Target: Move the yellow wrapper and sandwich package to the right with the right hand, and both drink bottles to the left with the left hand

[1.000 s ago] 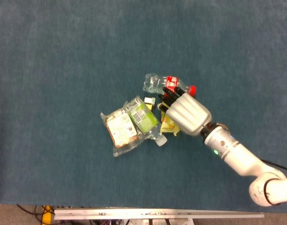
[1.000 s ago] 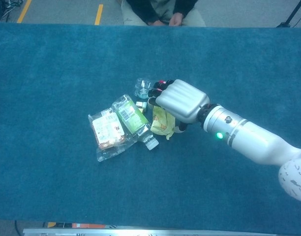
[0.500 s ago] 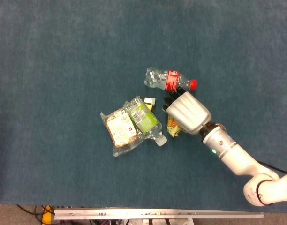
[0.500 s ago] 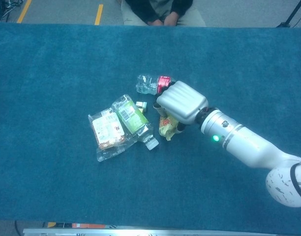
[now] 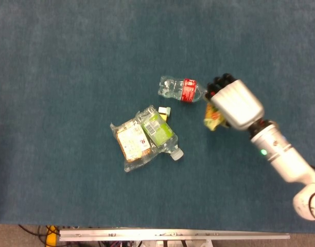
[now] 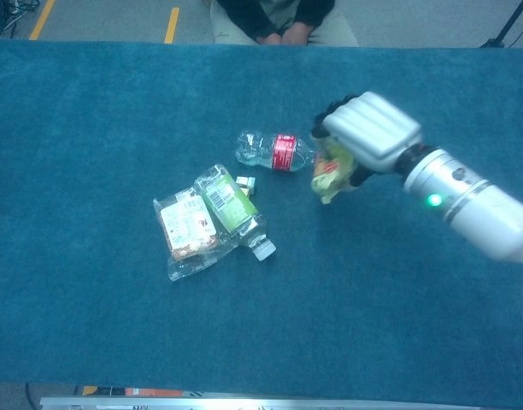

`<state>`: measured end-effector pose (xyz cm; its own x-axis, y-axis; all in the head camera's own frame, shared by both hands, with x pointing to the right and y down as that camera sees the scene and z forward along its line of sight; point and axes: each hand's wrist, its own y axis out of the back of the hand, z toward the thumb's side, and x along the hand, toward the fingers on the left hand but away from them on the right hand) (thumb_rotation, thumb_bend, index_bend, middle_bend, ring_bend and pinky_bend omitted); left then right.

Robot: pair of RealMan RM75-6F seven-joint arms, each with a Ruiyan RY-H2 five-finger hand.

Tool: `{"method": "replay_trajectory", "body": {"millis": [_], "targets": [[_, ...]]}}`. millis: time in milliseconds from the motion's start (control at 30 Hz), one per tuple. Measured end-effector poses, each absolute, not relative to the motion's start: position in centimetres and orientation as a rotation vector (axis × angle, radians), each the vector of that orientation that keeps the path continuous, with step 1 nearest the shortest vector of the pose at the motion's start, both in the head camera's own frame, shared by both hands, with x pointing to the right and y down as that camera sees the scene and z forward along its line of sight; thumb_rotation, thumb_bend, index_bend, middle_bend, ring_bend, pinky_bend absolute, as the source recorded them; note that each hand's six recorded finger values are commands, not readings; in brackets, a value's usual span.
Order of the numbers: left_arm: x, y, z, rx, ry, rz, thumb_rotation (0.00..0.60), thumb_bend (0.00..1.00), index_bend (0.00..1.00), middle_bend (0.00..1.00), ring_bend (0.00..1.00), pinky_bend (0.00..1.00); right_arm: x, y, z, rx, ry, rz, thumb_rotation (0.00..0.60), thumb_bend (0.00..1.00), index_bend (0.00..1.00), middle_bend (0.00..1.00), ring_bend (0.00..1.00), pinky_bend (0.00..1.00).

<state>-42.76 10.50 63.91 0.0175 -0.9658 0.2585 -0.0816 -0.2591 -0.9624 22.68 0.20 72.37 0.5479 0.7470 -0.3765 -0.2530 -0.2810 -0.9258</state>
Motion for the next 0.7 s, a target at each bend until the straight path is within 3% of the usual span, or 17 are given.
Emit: {"method": "replay_trajectory", "body": {"millis": [200, 267, 600, 700], "targets": [[-42.3, 10.4, 64.3, -1.481, 1.121, -1.352, 0.6, 0.39, 0.33, 0.24, 0.16, 0.14, 26.0, -0.6, 72.8, -1.517, -0.408, 1.107, 0.6, 0.0, 0.73, 0.42, 0.3, 0.3], [-42.3, 10.4, 64.3, -1.48, 1.121, -1.352, 0.6, 0.39, 0.33, 0.24, 0.16, 0.14, 26.8, -0.7, 73.2, -1.512, -0.4, 1.135, 0.6, 0.0, 0.69, 0.42, 0.3, 0.3], [-42.3, 10.4, 64.1, -1.468, 1.121, -1.357, 0.6, 0.39, 0.33, 0.24, 0.16, 0.14, 27.9, -0.6, 73.7, -1.491, -0.333, 1.202, 0.6, 0.0, 0.04, 0.23, 0.16, 0.21], [-42.2, 10.3, 64.1, -1.466, 1.119, -1.357, 0.6, 0.39, 0.32, 0.24, 0.16, 0.14, 28.1, -0.6, 73.4, -1.488, -0.318, 1.217, 0.6, 0.0, 0.0, 0.19, 0.13, 0.2]]}}
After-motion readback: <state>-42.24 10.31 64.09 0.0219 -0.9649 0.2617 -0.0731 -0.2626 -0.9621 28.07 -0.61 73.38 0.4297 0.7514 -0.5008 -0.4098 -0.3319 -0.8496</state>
